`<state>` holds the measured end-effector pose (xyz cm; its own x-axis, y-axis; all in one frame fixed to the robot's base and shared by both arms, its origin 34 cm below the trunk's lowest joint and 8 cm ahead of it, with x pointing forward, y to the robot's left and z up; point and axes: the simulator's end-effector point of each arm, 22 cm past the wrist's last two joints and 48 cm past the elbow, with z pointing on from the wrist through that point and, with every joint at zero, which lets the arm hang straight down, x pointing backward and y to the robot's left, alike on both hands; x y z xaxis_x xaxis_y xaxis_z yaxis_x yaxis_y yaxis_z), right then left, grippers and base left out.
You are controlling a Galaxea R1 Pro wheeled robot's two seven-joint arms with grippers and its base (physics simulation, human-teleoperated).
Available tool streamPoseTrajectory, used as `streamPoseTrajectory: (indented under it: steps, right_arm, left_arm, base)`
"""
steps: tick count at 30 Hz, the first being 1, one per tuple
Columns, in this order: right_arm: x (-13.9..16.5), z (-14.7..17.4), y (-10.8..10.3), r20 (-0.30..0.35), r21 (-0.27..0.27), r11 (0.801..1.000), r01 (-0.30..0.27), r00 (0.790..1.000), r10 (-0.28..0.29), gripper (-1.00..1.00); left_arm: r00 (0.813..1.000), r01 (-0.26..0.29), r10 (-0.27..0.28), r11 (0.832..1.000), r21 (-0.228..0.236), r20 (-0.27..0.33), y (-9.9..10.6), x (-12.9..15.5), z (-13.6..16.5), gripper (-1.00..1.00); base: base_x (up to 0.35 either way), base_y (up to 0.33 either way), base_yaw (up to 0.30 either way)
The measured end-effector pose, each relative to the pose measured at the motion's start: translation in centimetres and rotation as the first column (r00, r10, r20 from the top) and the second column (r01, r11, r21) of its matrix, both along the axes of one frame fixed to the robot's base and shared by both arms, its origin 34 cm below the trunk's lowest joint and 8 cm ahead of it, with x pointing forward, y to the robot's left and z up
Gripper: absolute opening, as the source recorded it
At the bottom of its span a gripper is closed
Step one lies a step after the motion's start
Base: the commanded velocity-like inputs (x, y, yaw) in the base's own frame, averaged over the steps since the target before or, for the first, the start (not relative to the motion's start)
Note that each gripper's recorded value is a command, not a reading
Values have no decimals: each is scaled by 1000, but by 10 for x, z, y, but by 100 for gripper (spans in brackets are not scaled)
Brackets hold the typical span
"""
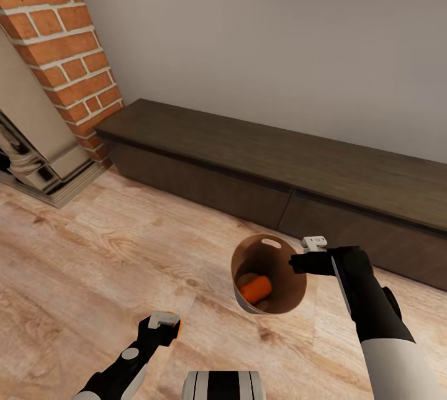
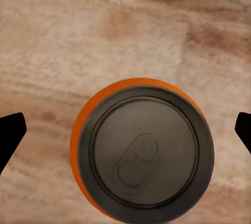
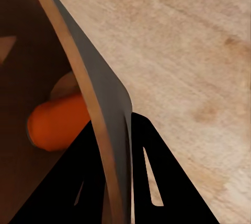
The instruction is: Put the three can of soda from the living room inside the tash can in the kitchen.
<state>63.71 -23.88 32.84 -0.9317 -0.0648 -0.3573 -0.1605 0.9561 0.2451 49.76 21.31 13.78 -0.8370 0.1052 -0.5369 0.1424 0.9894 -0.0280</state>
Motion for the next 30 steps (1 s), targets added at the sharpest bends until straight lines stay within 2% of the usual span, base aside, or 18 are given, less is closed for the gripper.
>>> streamPoseTrajectory:
  steps: [6,15,22,23,30]
  right_arm:
    - [0,0,1,-1,3,1000,-1,1000,1,-100]
    - [-7,-21,1,-38,1,1000,-1,999,1,-100]
    - [-7,-21,1,-37,2,1000,-1,999,1,-100]
    - [-7,-21,1,-37,1,1000,-1,999,1,-100]
    - [-7,-21,2,-37,3,1000,-1,999,1,-100]
  left_arm:
    - [1000,0,0,1000,0,4,0,1,1,100]
    - [999,3,-3,1000,2,-41,0,-16,-17,100]
    - [1000,4,-4,1000,1,-31,-1,-12,-15,100]
    - [1000,7,-7,1000,1,-29,-1,-12,-15,-100]
    - [1000,8,-8,1000,1,-26,-1,-11,-14,-100]
  base:
    - [0,0,0]
    - [0,0,0]
    - [0,0,0]
    - [0,0,0]
    - [0,0,0]
